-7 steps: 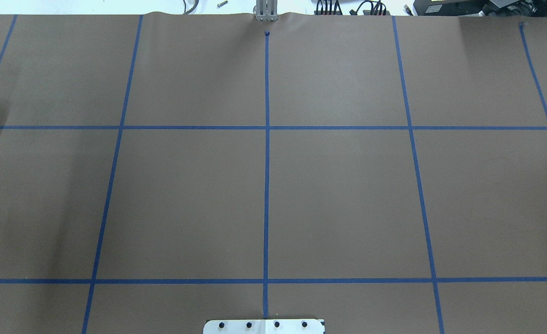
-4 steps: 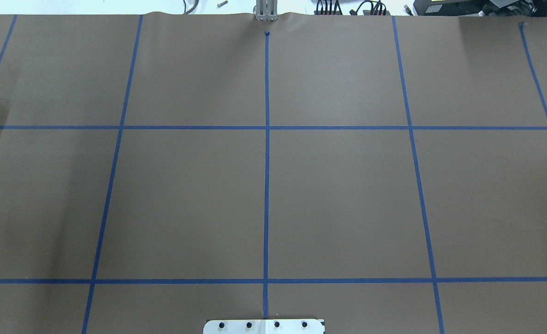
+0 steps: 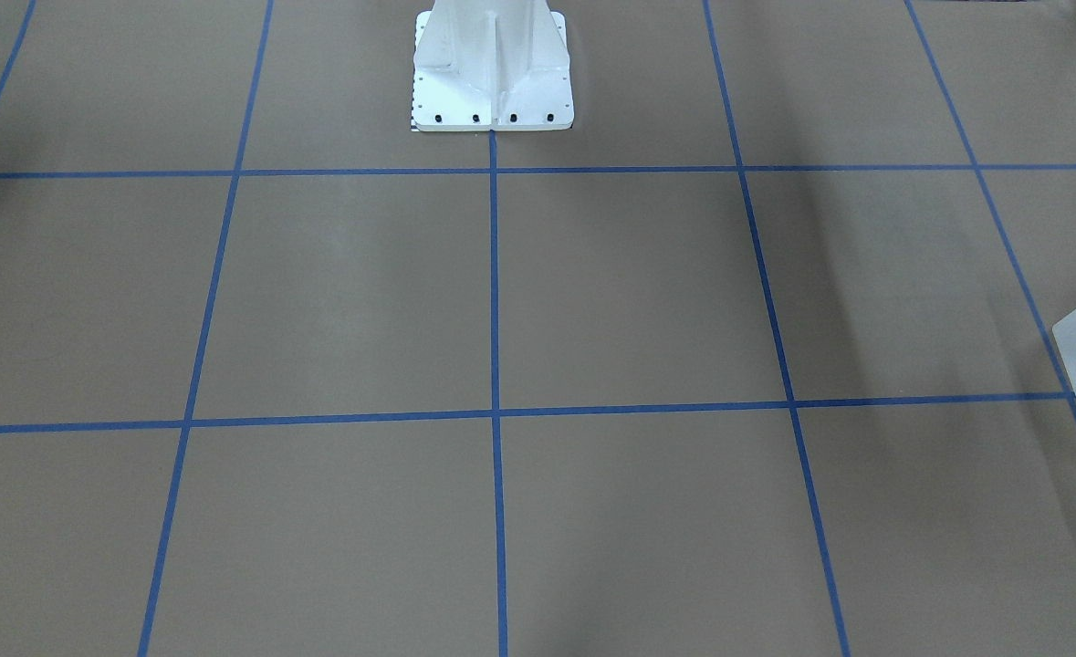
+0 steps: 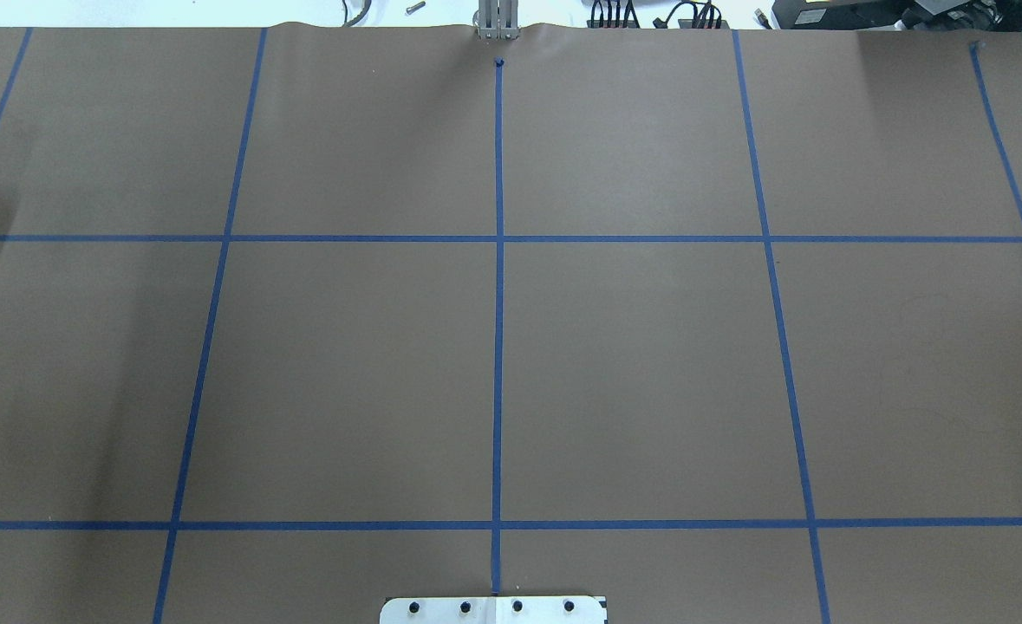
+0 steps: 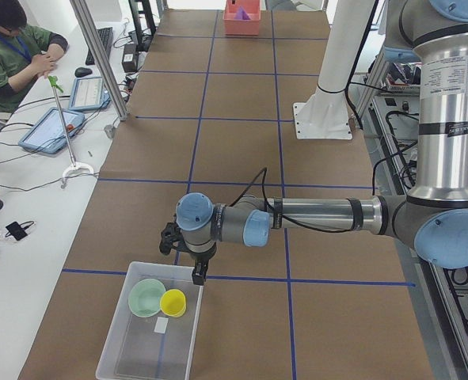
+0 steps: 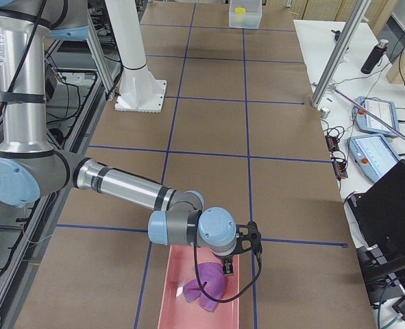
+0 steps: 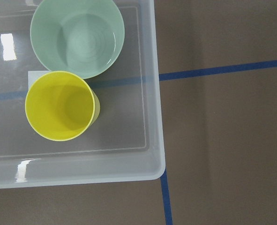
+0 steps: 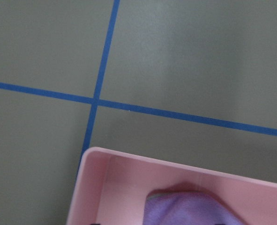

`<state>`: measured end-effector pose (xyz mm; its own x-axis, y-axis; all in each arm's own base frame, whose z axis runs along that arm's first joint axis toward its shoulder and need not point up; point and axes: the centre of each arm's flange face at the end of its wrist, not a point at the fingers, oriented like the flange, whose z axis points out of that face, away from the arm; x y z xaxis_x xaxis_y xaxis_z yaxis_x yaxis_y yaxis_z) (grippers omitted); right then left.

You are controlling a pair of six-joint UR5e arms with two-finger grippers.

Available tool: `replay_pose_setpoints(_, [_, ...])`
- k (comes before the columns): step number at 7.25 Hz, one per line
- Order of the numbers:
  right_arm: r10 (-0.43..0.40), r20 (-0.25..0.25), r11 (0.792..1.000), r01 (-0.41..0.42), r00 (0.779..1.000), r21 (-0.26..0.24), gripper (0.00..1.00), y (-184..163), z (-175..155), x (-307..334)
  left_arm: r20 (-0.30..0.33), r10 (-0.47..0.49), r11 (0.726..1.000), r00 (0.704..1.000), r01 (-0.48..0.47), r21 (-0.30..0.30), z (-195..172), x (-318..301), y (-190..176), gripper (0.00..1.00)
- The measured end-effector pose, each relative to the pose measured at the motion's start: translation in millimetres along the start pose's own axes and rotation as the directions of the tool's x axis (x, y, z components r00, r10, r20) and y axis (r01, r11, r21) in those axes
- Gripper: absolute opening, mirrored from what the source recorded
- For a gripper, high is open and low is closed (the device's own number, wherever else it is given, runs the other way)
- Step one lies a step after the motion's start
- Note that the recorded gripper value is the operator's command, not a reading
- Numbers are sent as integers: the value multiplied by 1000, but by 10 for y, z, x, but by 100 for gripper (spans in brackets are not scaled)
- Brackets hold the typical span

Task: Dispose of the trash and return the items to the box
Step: 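Release the purple cloth into the pink bin with the right gripper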

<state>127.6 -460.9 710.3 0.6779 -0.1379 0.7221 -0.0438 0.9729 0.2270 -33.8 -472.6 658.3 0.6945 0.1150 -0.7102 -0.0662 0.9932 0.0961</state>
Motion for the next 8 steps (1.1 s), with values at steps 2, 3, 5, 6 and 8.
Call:
replay_pose_setpoints(2, [73, 1, 997, -73, 997, 28, 100, -255, -148, -524, -25, -34, 999, 999, 33, -19, 9, -35, 57, 99])
replay_pose_setpoints(3, [86, -12, 996, -86, 996, 26, 100, -342, -155, -749, -35, -65, 998, 997, 64, -25, -50, -78, 113, 99])
replay_pose_setpoints(5, [90, -65, 996, -91, 994, -6, 100, -449, -249, -1178, -35, -81, 997, 996, 81, -3, -243, -72, 268, 99])
replay_pose_setpoints(6, [82, -109, 996, -86, 991, -30, 100, -432, -255, -1316, -34, -73, 997, 997, 73, 9, -309, -25, 306, 99])
replay_pose_setpoints(8, [36, -177, 995, -53, 984, -88, 100, -213, -104, -1304, -31, -62, 998, 998, 63, 19, -368, 24, 337, 99])
